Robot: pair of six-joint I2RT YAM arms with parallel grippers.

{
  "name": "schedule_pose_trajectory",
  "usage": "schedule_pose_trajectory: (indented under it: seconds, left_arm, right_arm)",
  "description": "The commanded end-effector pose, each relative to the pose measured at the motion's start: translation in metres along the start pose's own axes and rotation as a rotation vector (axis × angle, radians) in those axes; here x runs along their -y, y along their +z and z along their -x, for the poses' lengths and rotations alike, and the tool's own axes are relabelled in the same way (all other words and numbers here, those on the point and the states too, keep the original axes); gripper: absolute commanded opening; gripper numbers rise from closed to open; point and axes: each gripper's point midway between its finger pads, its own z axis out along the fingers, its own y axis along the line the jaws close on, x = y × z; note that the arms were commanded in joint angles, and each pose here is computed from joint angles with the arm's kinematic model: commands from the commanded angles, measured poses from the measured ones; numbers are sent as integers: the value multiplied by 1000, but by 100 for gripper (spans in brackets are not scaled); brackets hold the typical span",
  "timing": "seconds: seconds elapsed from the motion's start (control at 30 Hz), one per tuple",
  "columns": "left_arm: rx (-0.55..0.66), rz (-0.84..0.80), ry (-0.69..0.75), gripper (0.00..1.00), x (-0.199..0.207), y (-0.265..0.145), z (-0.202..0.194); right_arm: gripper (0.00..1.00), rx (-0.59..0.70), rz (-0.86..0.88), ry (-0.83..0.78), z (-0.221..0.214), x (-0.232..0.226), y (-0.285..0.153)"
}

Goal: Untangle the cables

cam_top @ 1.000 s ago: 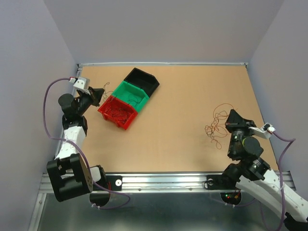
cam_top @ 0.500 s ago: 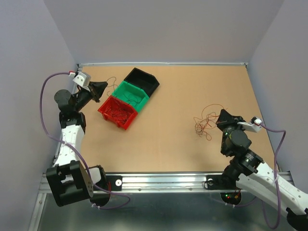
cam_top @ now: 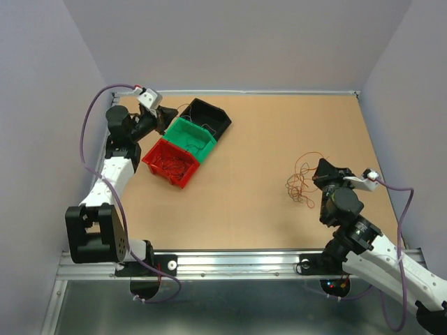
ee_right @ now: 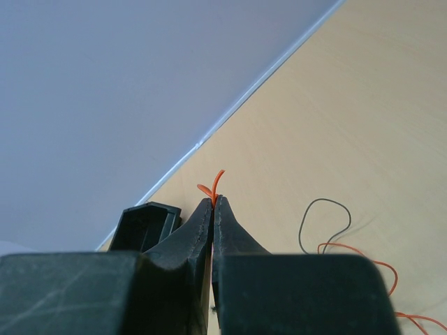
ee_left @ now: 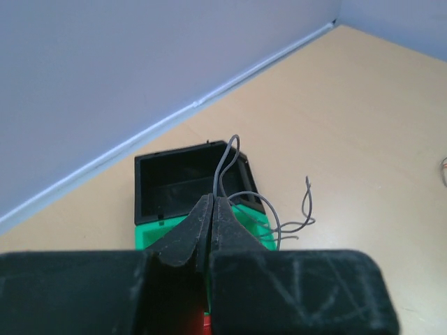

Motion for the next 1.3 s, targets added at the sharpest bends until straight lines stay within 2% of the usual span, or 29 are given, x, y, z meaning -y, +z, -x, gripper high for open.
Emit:
schedule_pose_trajectory:
  seconds: [0.0, 0.13, 0.23, 0.4, 0.43, 0.5, 0.53, 0.6, 0.63, 0.67, 0.7, 0.73, 0.83, 0.9, 0.93, 1.0, 1.03, 1.07, 1.13, 1.2, 1.27]
  left_arm:
    - [-60, 96, 97, 0, -25, 11, -15]
    - [-209, 155, 91, 0, -46, 28, -68]
    - [-368, 206, 67, 0, -63, 30, -106]
    - [-449, 231, 97, 0, -70, 33, -121]
    - [-452, 234, 103, 4, -69, 32, -121]
    - [-451, 229, 111, 17, -64, 34, -118]
    - [-443, 228, 115, 32, -62, 33, -113]
    - [-429, 237, 124, 46, -60, 32, -105]
    - [-409, 231, 135, 55, -55, 30, -94]
    - [-394, 224, 144, 65, -51, 30, -87]
    - [-382, 219, 148, 65, -48, 28, -82]
    - [-354, 209, 163, 70, -41, 25, -68]
    - [-294, 116, 188, 75, -6, 23, -48]
    - [-256, 39, 223, 76, 19, 24, -40]
    - [-211, -61, 241, 78, 51, 23, -36]
    - [-162, -172, 279, 80, 87, 22, -35]
    - [-118, -270, 295, 80, 121, 17, -37]
    - [-105, -288, 305, 82, 126, 13, -39]
    - [-82, -406, 333, 84, 166, 5, -53]
    - [-52, -515, 344, 85, 195, -1, -61]
    - [-47, -561, 333, 86, 205, -5, -66]
  right_arm:
    - [1, 18, 5, 48, 8, -7, 1]
    - [1, 14, 8, 47, 7, -7, 1]
    - [1, 13, 8, 47, 6, -8, 1]
    - [1, 10, 10, 47, 6, -8, 1]
    - [0, 9, 11, 45, 5, -8, 1]
    - [0, 3, 16, 43, 4, -9, 1]
    - [1, -1, 18, 41, 3, -10, 1]
    - [1, -30, 46, 25, -3, -17, 1]
    - [0, -46, 68, -21, -7, -21, 1]
    - [1, -96, 155, -41, -14, -43, -1]
    - [0, -92, 159, -87, -14, -45, 1]
    - [1, -158, 253, -129, -26, -63, -4]
    - [0, -289, 471, -283, -57, -99, -17]
    - [1, -390, 681, -317, -79, -127, -40]
    - [1, -414, 749, -334, -86, -134, -47]
    - [1, -475, 919, -323, -98, -152, -70]
    - [1, -490, 957, -322, -102, -156, -76]
    - [1, -506, 999, -322, -104, -160, -82]
    - [1, -565, 1085, -329, -116, -166, -95]
    - [1, -614, 1147, -326, -124, -172, -105]
    - [1, -644, 1159, -330, -132, -173, -108]
